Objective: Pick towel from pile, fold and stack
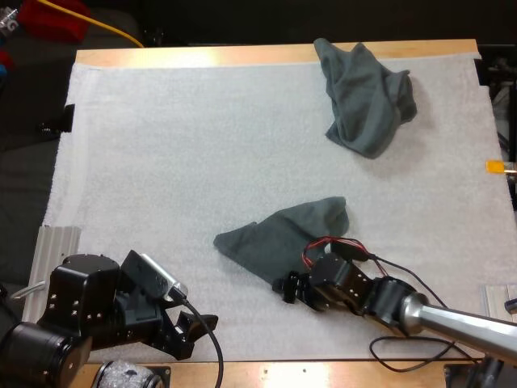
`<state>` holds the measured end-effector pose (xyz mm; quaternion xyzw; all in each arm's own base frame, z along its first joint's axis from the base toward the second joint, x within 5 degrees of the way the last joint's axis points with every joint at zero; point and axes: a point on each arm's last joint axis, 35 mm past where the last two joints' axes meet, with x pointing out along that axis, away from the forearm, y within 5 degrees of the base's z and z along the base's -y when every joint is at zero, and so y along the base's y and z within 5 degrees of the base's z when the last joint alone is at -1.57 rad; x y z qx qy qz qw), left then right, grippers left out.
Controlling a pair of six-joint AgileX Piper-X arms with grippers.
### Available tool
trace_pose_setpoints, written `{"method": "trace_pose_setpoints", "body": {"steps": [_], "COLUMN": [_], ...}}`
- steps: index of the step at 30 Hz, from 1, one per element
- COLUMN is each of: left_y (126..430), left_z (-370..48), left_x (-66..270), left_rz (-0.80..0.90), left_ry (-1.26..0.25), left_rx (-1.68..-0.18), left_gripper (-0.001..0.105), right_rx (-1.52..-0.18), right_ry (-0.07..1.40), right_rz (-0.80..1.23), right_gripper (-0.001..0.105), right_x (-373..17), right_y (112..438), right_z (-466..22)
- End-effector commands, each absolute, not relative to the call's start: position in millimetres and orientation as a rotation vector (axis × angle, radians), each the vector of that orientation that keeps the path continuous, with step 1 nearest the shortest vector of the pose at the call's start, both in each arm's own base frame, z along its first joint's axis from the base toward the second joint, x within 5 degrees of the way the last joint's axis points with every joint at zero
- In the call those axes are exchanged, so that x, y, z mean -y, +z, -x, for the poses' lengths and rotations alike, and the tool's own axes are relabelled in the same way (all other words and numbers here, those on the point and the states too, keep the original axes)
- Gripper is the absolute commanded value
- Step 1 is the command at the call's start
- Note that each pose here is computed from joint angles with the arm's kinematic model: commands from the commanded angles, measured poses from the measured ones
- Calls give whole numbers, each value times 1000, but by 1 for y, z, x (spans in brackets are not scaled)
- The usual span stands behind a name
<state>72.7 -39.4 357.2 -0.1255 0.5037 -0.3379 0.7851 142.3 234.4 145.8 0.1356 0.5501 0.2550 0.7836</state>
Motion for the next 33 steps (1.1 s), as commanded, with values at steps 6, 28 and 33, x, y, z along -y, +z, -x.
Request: {"method": "trace_pose_setpoints", "body": {"steps": [6,28,33], "left_y": [358,358,358], "left_z": [-72,-72,-72], "left_x": [40,40,40], "left_rz": [277,271,271], "left_ry": [-738,-741,-741], "left_rx": [-1088,-1085,-1085], "left_gripper": [68,68,68], "right_rx": [-1214,-1227,-1242], "right_ry": [526,478,475], "right_rz": [-323,-388,-350], "right_gripper": [70,34,12], "right_x": [-239,-244,-241], "right_y": [132,117,118], "right_z": [-145,-148,-146]}}
